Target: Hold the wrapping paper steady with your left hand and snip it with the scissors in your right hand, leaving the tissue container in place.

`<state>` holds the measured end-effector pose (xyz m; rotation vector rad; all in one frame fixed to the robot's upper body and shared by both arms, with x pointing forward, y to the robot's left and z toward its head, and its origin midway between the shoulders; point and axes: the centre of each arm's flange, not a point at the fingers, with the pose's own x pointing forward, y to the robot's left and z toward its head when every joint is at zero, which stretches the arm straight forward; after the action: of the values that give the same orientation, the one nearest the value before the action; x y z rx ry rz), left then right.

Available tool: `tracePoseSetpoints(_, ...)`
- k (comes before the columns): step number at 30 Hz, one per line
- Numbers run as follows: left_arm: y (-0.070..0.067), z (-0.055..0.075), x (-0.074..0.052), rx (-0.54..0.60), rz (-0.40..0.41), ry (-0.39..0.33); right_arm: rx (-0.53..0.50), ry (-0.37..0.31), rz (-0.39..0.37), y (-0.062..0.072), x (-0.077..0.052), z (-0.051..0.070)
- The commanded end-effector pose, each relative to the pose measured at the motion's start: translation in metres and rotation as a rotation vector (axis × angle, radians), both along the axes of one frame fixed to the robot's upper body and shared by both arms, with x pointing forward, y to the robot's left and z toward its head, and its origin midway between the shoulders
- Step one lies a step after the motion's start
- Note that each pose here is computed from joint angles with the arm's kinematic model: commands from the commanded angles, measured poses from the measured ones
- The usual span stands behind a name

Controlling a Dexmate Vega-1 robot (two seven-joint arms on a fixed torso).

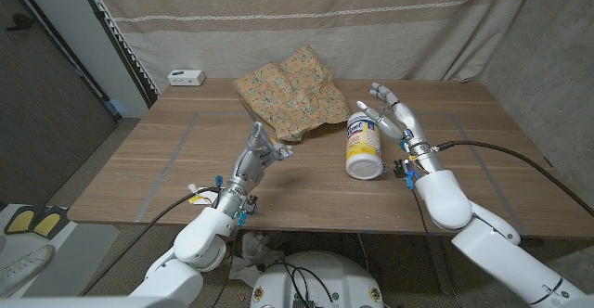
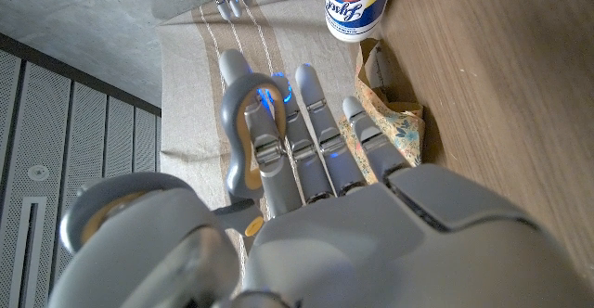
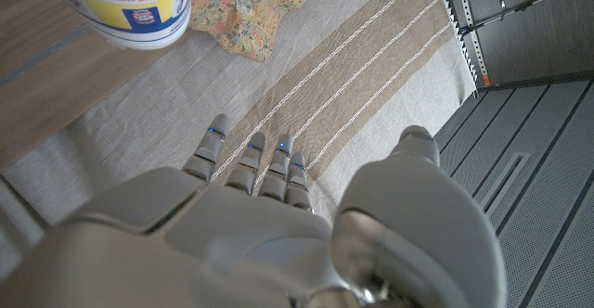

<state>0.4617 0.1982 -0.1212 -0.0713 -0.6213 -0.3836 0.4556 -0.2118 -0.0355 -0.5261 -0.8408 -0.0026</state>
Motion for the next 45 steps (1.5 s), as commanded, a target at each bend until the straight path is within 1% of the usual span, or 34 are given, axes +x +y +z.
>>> tracePoseSetpoints(1, 0.002, 0.015, -0.008, 0.062, -0.01, 0.024, -0.063, -0.051, -0.094, -0.006, 0.008, -0.001)
tracePoseSetpoints(2, 0.003, 0.017, -0.008, 0.073, -0.001, 0.025, -0.066, -0.054, -0.099, -0.007, 0.009, -0.001)
tracePoseSetpoints(12, 0.001, 0.027, -0.007, 0.103, -0.023, 0.013, -0.057, -0.051, -0.132, -0.013, 0.009, -0.003)
tracePoseSetpoints(16, 0.0, 0.027, -0.005, 0.11, -0.026, 0.011, -0.063, -0.031, -0.145, -0.014, 0.012, -0.005)
tracePoseSetpoints(19, -0.001, 0.025, -0.005, 0.112, -0.039, 0.014, -0.08, -0.011, -0.15, -0.013, 0.015, -0.008)
tracePoseSetpoints(23, -0.002, 0.024, -0.005, 0.116, -0.04, 0.018, -0.1, -0.006, -0.163, -0.011, 0.018, -0.01)
tracePoseSetpoints(32, -0.002, 0.021, -0.01, 0.116, -0.031, 0.029, -0.17, -0.046, -0.199, -0.003, 0.023, -0.013)
tracePoseSetpoints(39, 0.0, 0.019, -0.012, 0.12, -0.029, 0.038, -0.24, -0.128, -0.251, 0.009, 0.025, -0.015)
tracePoseSetpoints(41, 0.0, 0.019, -0.013, 0.124, -0.032, 0.04, -0.267, -0.163, -0.274, 0.014, 0.026, -0.016)
tracePoseSetpoints(45, 0.001, 0.02, -0.014, 0.132, -0.032, 0.038, -0.316, -0.207, -0.311, 0.023, 0.028, -0.016)
